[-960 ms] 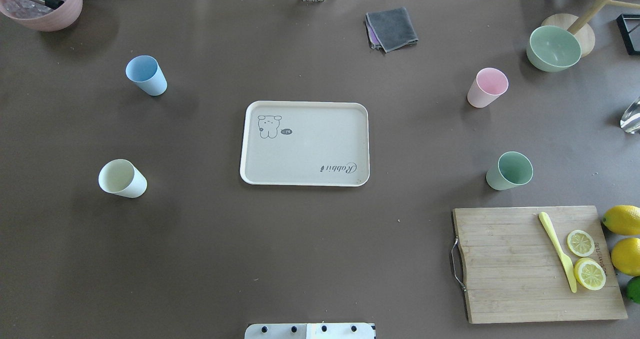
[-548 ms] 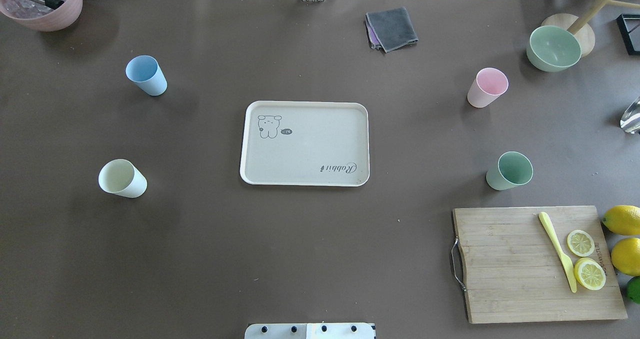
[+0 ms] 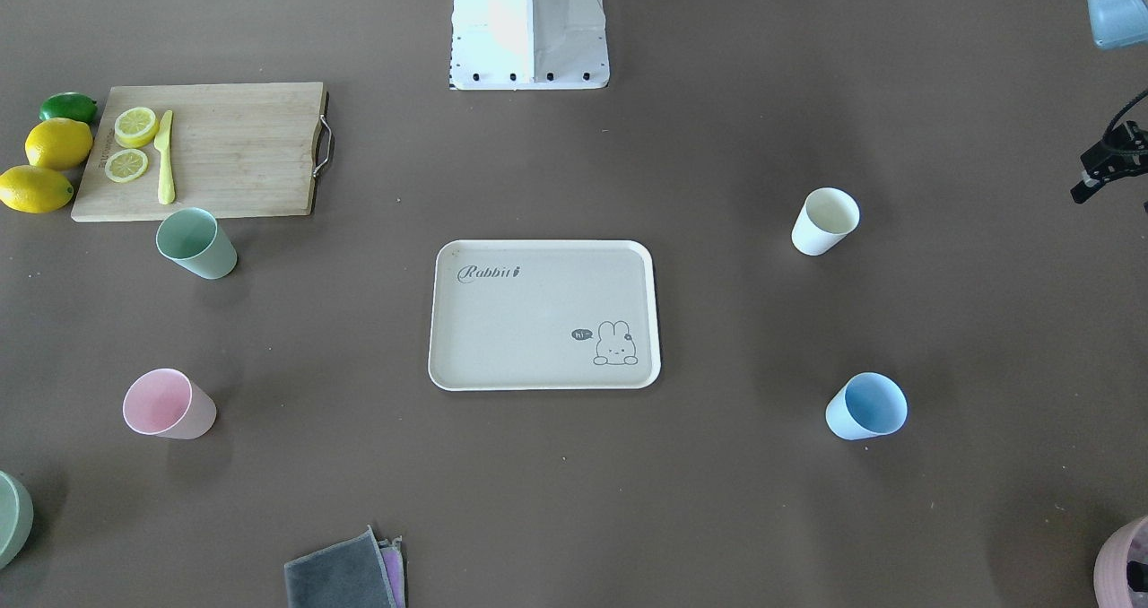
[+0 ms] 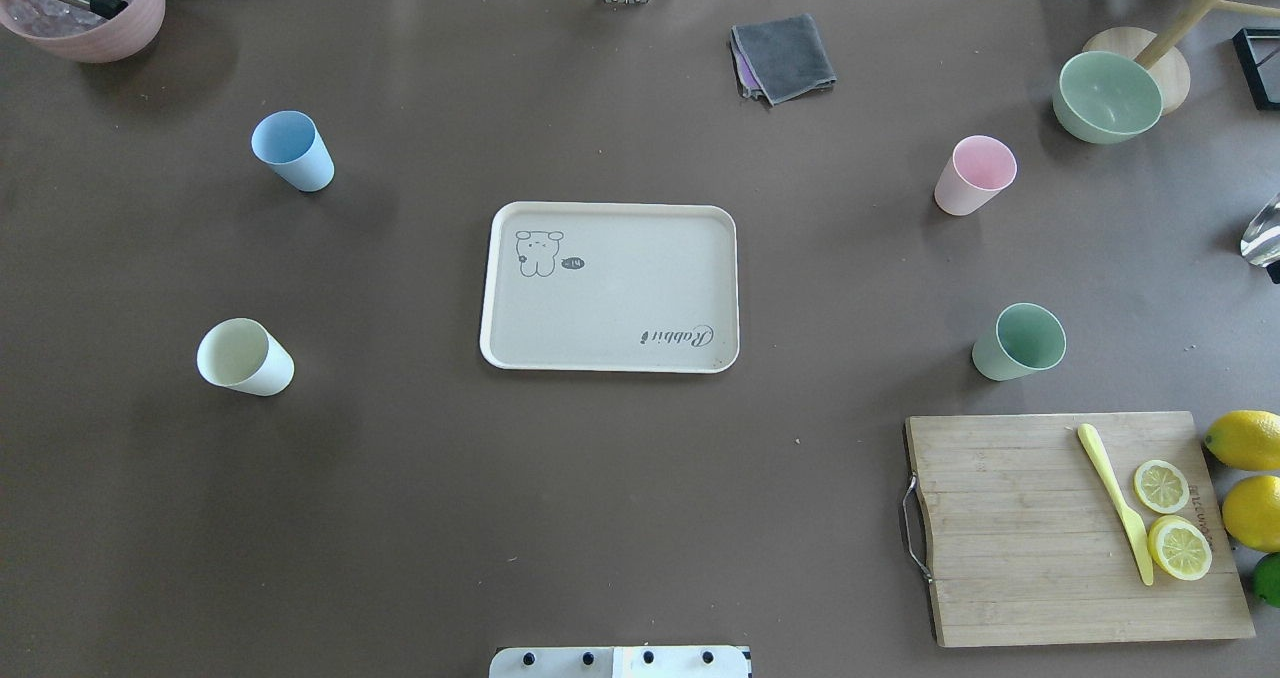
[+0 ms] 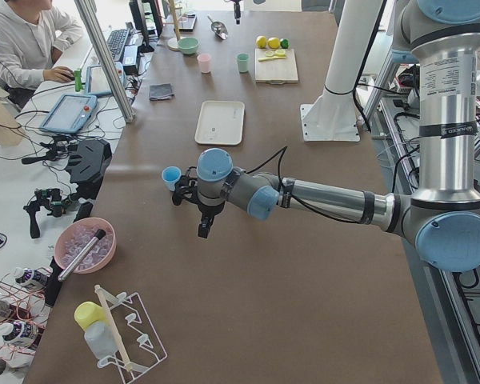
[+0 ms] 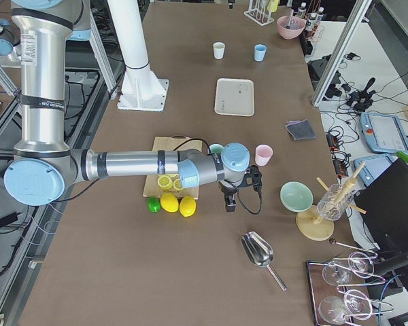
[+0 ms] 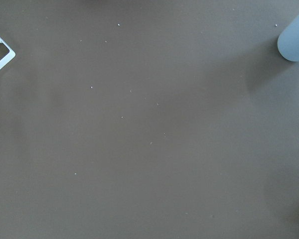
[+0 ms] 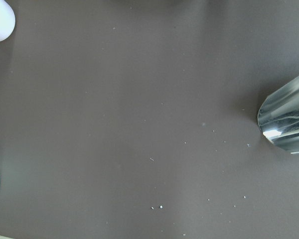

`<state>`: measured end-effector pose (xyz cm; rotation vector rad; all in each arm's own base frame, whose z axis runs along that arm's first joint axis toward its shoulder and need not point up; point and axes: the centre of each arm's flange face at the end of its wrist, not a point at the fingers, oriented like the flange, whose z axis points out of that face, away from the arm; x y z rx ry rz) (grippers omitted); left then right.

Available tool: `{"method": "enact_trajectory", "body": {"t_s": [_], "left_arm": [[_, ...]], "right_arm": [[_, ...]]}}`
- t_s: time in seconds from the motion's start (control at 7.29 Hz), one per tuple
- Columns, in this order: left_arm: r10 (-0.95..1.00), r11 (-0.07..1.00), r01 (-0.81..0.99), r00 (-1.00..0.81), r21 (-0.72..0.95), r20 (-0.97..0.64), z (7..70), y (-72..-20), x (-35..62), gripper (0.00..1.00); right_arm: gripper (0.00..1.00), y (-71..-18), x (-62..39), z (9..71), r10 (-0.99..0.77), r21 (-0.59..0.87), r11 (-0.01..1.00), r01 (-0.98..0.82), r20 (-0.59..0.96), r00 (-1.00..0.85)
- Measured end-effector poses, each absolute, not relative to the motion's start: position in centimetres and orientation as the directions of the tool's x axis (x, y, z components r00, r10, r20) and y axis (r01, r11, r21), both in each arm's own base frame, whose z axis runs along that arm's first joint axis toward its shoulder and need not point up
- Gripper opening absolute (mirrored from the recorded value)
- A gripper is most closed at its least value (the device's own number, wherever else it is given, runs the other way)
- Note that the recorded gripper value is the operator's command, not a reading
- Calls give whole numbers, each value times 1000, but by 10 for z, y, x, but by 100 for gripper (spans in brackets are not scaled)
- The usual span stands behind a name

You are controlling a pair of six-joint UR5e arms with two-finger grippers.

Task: Place all cups on tray

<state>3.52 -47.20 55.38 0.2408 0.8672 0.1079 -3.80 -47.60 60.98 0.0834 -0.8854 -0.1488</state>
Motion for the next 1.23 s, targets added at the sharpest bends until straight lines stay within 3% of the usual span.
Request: {"method": "enact_trajectory", "body": {"t_s": [1.23], "left_arm": [[178,969,21,637,247,-750,563,-490,41,98]], "right_arm": [[93,-460,-217,535,-168,145,986,86,826,537]]}}
